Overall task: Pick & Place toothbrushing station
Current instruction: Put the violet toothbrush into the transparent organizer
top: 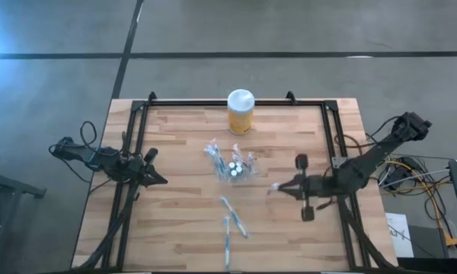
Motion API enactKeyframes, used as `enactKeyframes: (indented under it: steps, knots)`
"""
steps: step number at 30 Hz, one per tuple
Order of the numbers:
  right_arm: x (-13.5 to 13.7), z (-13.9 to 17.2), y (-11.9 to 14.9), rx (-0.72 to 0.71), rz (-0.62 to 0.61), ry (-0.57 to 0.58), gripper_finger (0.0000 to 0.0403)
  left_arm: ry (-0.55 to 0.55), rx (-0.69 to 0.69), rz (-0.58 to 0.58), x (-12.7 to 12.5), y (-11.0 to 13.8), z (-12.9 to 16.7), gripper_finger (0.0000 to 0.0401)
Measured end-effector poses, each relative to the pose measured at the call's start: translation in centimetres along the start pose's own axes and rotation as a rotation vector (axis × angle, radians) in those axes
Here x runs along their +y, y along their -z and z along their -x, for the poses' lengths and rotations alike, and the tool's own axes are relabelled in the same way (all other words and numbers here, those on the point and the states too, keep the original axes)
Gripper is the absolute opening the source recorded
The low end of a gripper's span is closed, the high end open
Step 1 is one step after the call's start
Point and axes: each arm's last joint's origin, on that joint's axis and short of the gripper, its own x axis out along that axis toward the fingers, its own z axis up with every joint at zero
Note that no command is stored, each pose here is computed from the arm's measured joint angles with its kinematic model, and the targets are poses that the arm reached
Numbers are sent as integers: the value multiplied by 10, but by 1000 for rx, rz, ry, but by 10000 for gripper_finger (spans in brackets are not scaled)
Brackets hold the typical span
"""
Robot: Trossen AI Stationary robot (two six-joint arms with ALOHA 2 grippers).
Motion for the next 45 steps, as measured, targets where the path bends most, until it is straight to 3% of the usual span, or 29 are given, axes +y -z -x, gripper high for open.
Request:
enactKeyframes:
  steps: [10, 16, 31, 35, 38, 45]
  knots:
    - [-40, 57, 43, -191, -85, 7, 8, 0, -2, 1, 0, 0, 0, 5]
    - [-54, 81, 65, -273, -93, 5, 8, 0, -5, 1, 0, 0, 0, 19]
    - [-64, 99, 106, -299, -65, 54, 8, -25, -18, 5, 1, -2, 0, 9]
    - [-65, 99, 100, -340, -82, 73, 8, -25, -24, 9, 1, -2, 0, 16]
    - [-65, 98, 80, -359, -74, 84, 8, -34, -32, 40, 1, -3, 0, 17]
    - [-62, 81, 28, -366, 75, 137, 8, -124, -43, 52, 3, -3, 0, 9]
